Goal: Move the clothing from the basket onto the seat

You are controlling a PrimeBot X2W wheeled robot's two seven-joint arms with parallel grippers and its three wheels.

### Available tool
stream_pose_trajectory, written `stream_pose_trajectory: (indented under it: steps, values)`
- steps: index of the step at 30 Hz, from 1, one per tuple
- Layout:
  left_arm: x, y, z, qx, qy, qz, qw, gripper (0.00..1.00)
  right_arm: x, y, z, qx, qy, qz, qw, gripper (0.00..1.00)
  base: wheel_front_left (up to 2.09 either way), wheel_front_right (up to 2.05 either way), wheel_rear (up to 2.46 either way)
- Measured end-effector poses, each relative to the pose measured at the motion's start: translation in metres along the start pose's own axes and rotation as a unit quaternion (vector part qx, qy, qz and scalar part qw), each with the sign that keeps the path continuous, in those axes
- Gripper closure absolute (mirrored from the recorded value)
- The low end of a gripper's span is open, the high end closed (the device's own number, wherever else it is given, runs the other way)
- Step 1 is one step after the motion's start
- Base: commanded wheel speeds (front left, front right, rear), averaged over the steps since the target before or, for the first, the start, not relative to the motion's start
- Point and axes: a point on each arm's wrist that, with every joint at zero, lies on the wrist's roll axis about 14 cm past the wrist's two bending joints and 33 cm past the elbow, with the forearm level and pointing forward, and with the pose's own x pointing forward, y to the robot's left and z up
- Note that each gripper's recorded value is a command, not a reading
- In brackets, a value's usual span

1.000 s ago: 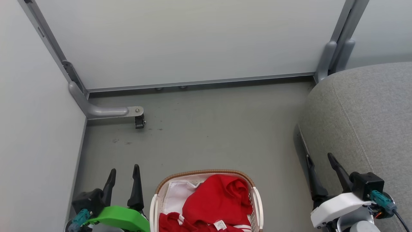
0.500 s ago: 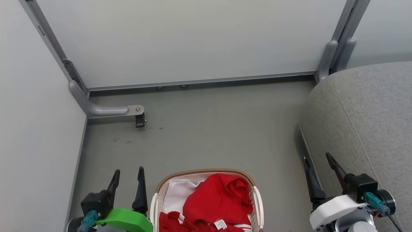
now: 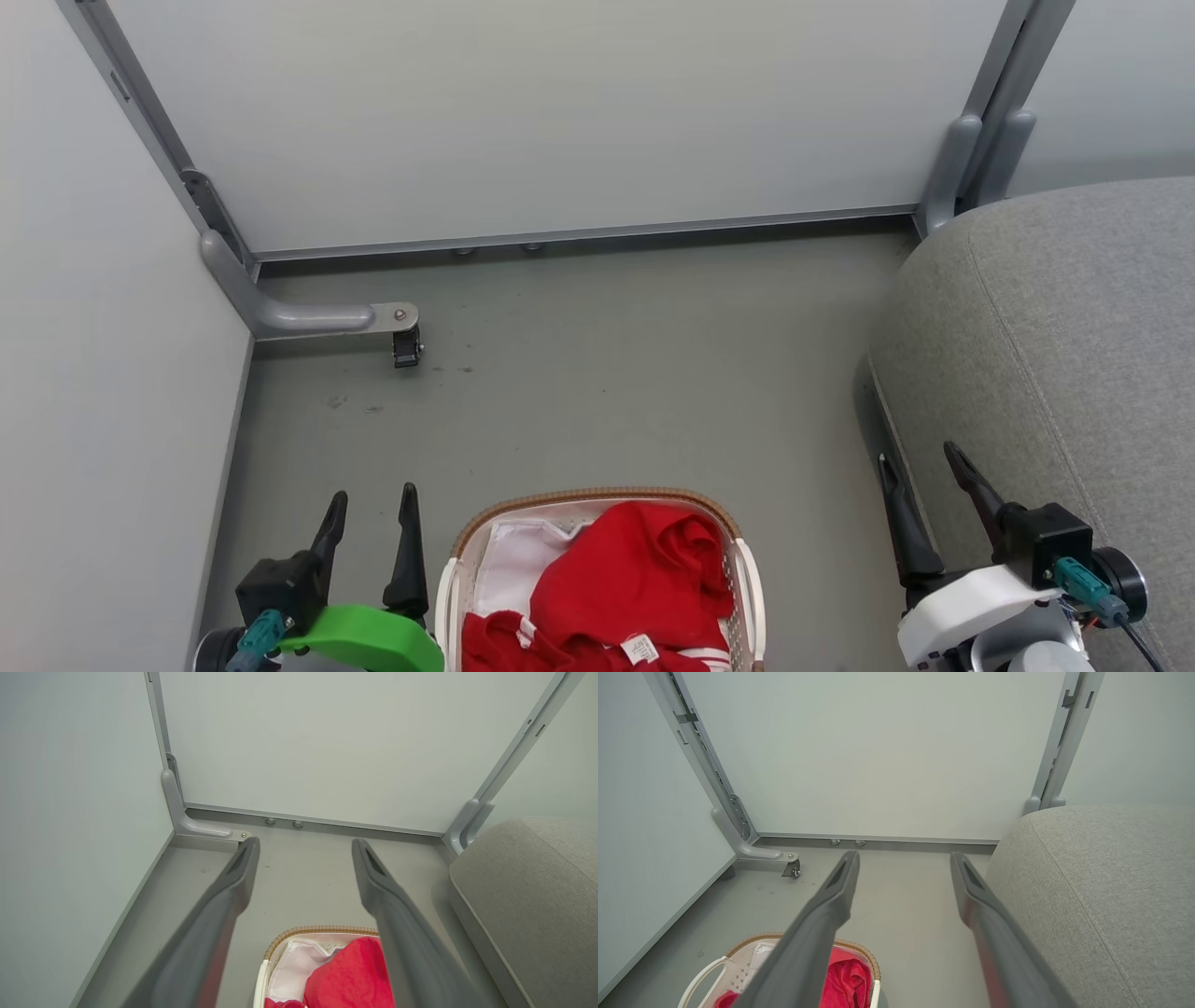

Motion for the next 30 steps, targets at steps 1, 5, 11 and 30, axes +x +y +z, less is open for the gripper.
stream_pose_trajectory:
  steps: [1,5,11,30]
  values:
    - [0.000,0.000,0.000,0.000,0.000,0.000,1.000,0.00,0.000,0.000,0.000,0.000,0.000,0.000,1.000,0.00,0.00,0.00,0.00]
    - [0.000,0.000,0.000,0.000,0.001,0.000,1.000,0.00,0.000,-0.001,0.000,0.000,0.000,-0.001,1.000,0.00,0.00,0.00,0.00]
    - [0.001,0.001,-0.002,-0.001,0.003,0.002,1.000,0.00,0.000,-0.001,-0.001,0.000,0.001,-0.001,1.000,0.00,0.00,0.00,0.00]
    - [0.037,-0.052,-0.043,0.038,0.074,-0.108,0.991,0.00,0.033,-0.025,-0.002,-0.005,-0.003,-0.029,1.000,0.00,0.00,0.00,0.00]
